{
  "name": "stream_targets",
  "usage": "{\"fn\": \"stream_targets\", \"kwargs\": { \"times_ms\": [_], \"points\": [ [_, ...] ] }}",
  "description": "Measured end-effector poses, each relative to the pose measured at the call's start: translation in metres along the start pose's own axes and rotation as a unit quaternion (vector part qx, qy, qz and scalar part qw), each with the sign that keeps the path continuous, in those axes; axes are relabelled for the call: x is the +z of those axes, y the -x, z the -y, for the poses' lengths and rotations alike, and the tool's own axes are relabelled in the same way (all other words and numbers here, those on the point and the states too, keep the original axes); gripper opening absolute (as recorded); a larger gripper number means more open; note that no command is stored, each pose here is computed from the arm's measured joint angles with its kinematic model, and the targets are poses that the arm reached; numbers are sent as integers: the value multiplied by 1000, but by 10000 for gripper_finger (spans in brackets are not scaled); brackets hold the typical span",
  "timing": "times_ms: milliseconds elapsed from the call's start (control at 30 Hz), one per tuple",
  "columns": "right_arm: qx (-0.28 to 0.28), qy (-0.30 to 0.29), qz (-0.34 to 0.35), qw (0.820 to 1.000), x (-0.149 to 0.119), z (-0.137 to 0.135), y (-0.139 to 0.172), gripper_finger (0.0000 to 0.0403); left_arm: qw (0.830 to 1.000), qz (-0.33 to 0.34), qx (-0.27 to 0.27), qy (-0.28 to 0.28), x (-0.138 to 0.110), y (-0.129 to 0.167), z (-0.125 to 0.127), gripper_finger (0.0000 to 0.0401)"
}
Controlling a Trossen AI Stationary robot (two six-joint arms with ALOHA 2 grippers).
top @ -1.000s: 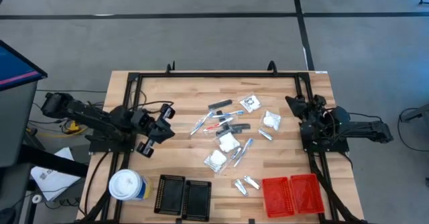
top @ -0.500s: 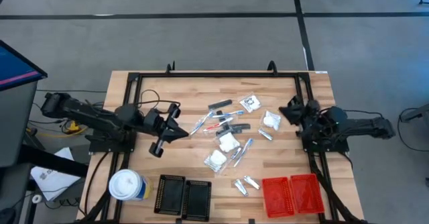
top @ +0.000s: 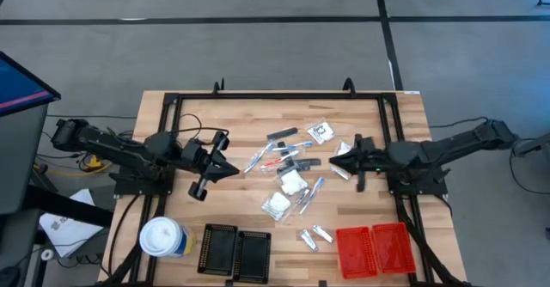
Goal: Pick & Place Travel size toiletries
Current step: Put the cotton pack into the left black bin
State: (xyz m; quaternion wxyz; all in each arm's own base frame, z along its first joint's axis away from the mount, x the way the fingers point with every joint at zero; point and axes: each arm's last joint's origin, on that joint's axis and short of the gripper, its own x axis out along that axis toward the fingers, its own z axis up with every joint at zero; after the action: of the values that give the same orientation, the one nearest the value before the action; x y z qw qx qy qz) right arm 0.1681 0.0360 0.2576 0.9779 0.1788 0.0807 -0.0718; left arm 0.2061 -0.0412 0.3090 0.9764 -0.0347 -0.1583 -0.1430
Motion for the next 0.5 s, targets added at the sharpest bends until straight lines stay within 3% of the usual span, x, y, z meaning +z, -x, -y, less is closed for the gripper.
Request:
{"fn": "stream_targets", "kwargs": {
  "times_ms": [133,267,400,500],
  "points": [
    [-89,-20,-114,989,1,-6,-22,0,1000,-8,0,3,1,2,0,8],
    [-179,-35,-222,958,-10,-6,-41,0,1000,-13,1,5,5,7,1,8],
    [-237,-33,-271,932,-9,-5,-58,0,1000,-13,1,5,10,12,2,8],
    [-251,-22,-278,927,-2,-5,-69,0,1000,-19,1,5,9,12,2,8]
  ]
}}
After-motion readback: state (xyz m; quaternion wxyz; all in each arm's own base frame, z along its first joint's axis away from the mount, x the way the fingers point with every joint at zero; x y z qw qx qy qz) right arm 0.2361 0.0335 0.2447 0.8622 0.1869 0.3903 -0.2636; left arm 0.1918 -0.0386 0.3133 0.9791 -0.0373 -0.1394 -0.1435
